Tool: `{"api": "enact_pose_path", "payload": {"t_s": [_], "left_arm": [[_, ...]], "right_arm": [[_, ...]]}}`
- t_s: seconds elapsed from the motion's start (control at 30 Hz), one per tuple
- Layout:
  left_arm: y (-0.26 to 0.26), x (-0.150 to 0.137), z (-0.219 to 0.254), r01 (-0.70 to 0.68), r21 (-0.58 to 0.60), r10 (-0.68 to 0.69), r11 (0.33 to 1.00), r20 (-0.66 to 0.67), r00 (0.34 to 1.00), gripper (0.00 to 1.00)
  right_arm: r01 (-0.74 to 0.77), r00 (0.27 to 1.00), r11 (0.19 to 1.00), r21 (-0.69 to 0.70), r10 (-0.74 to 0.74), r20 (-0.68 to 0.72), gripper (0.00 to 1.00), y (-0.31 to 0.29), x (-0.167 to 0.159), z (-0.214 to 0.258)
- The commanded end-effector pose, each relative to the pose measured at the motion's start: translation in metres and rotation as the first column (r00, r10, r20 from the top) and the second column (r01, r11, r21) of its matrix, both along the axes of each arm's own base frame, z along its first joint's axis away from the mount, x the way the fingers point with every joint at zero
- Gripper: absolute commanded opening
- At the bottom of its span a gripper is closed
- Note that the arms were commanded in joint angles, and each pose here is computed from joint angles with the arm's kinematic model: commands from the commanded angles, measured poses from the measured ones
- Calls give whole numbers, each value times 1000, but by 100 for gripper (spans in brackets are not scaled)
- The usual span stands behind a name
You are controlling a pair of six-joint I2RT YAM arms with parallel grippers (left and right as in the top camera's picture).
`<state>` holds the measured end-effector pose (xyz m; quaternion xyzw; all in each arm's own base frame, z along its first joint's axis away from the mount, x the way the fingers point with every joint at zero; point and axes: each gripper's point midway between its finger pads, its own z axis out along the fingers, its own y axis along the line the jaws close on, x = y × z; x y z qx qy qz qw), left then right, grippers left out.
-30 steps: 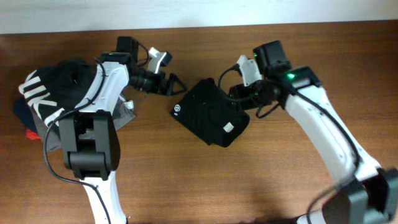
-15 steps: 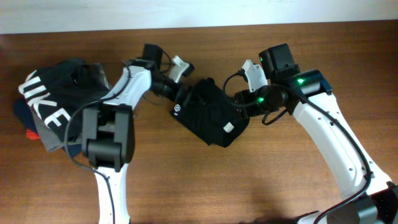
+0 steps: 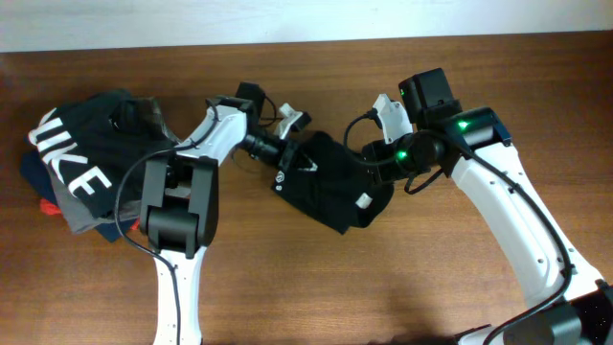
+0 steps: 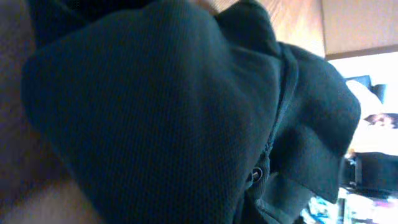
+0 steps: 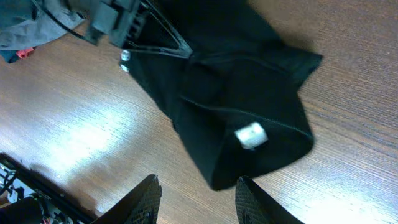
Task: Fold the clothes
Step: 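Carry the folded shirt with the left gripper onto the clothes stack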
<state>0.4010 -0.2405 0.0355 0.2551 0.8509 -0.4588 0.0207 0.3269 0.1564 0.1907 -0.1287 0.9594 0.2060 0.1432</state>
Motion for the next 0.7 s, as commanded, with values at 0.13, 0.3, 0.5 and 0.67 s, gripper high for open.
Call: {"api": "enact_pose_path", "payload": {"t_s": [0.13, 0.3, 0.5, 0.67], "left_arm": [[50, 27, 110, -96, 49, 85, 994, 187, 979, 0], [133, 29, 196, -283, 144, 200, 948, 421, 885, 1], [247, 24, 237, -564, 133, 446, 815, 478, 757, 1], [332, 13, 214, -711, 154, 608, 686, 416, 677, 1]], "right_arm": [[18, 1000, 999, -31, -17, 15, 44, -8, 0, 3], [21, 1000, 999, -40, -21, 17, 44, -9, 0, 3], [21, 1000, 999, -40, -21, 18, 44, -9, 0, 3], [22, 1000, 999, -40, -21, 16, 44, -9, 0, 3]]}}
